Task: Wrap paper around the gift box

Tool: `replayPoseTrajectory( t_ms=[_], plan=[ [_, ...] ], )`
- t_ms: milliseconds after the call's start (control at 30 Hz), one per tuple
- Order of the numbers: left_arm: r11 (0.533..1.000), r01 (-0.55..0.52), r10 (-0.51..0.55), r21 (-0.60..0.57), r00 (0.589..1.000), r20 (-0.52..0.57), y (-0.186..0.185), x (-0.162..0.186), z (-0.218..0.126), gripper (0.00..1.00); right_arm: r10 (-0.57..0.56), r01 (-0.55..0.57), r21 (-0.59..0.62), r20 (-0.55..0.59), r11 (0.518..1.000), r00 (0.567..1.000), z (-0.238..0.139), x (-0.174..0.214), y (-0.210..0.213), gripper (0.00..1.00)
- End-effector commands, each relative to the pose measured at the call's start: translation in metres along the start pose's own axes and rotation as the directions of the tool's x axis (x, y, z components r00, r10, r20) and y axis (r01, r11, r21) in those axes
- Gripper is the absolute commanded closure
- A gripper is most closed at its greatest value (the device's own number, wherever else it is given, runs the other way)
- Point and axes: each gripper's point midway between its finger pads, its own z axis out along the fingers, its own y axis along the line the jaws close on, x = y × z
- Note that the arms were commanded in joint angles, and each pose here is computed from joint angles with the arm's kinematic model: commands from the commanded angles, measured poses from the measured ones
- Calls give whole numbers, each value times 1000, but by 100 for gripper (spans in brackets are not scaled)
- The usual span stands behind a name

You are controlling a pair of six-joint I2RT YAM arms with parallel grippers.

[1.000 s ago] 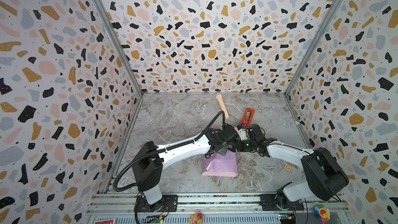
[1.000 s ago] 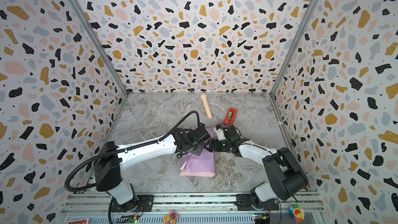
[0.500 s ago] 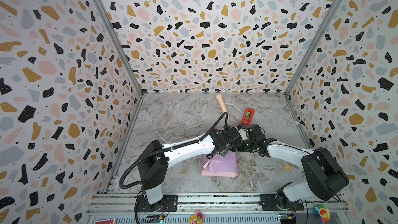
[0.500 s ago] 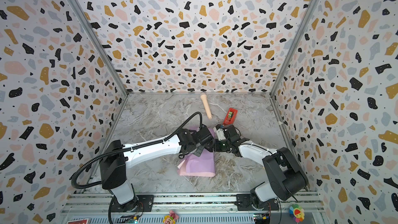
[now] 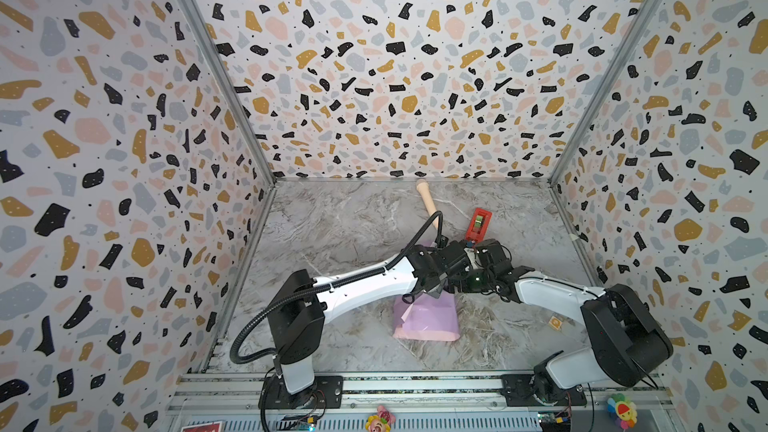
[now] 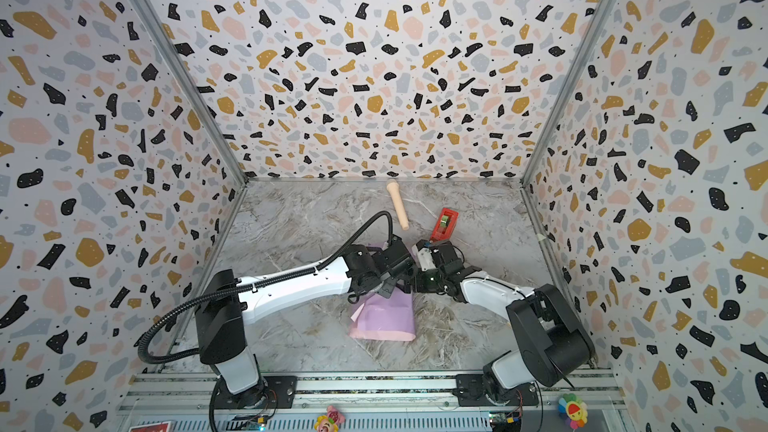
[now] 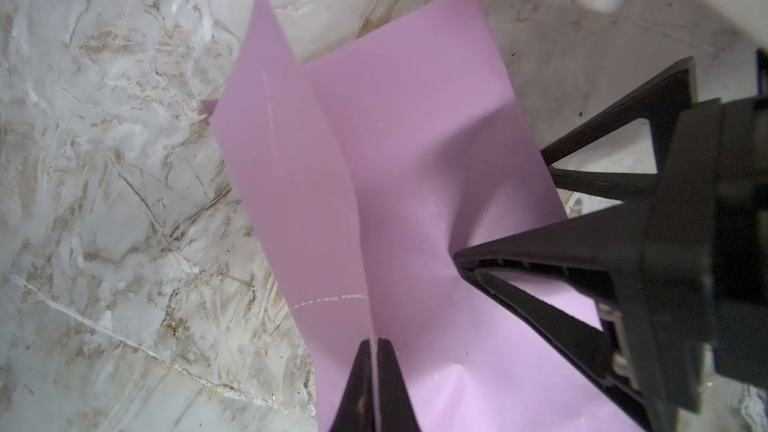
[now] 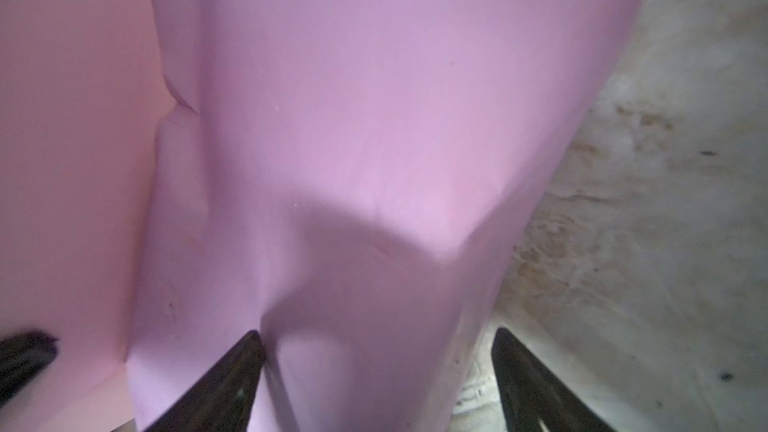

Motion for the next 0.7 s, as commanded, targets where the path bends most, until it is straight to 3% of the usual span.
replayPoseTrajectory(
  t_ms=[0, 333, 667],
  plan=[
    [1000, -2, 2, 24, 1000, -7, -7, 0, -1, 100, 74, -50, 135, -179, 990, 981, 10, 60, -34, 14],
    [999, 0, 2, 49, 1000, -28, -14, 5, 6, 100, 76, -52, 134, -184, 990, 980, 11, 62, -34, 14],
    [999, -43, 42, -22, 999, -30, -1, 4, 3, 100, 78, -56, 125, -180, 991, 981, 11, 59, -31, 14]
  ],
)
